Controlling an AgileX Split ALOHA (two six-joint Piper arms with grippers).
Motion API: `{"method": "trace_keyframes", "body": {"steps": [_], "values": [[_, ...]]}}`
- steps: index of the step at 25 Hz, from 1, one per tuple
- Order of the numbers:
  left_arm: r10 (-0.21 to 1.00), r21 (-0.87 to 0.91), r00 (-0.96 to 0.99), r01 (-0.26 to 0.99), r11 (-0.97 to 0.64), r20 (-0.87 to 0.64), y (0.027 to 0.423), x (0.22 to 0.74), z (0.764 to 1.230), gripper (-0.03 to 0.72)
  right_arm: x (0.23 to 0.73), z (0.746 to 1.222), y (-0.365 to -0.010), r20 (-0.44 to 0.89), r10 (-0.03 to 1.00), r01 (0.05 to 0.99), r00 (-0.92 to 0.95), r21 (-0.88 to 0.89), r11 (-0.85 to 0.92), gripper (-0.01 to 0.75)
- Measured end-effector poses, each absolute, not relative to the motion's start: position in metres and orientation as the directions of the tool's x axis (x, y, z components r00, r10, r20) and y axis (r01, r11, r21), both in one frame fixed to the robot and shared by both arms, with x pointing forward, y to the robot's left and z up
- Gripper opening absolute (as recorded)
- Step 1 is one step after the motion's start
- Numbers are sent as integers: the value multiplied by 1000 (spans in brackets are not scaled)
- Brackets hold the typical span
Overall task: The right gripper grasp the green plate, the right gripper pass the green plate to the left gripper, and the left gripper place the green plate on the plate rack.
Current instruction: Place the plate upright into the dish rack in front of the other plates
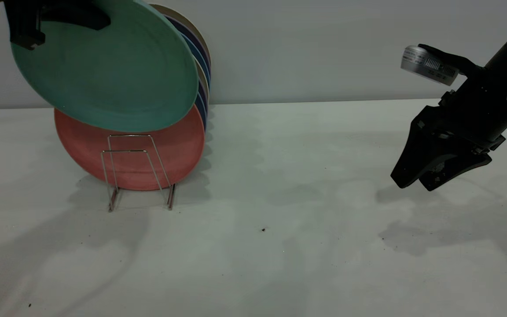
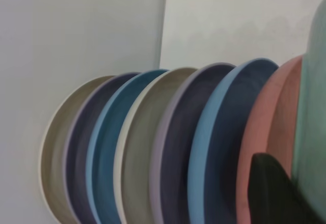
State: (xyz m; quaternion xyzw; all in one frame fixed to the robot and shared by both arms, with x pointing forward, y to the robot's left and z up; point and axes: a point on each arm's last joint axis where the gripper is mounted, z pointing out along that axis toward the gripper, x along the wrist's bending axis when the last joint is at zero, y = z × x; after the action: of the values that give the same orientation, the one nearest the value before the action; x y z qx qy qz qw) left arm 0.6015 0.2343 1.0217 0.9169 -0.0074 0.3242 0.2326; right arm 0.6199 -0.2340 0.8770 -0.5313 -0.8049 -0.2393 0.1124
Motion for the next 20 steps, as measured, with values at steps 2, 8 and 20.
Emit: {"method": "trace_keyframes", "body": {"steps": [2,8,20], "values": [[137,422,790,-164,-892,598,234,602,1022,130,620,877,-234,435,802,909,-410,266,320,580],[136,423,801,-156,-892,583,234,604,1015,130,620,877,-234,435,802,909,-410,266,320,580],[98,409,843,-151,-900,528,234,608,991,130,620,877,-234,434,802,909,-411,265,322,580]]}}
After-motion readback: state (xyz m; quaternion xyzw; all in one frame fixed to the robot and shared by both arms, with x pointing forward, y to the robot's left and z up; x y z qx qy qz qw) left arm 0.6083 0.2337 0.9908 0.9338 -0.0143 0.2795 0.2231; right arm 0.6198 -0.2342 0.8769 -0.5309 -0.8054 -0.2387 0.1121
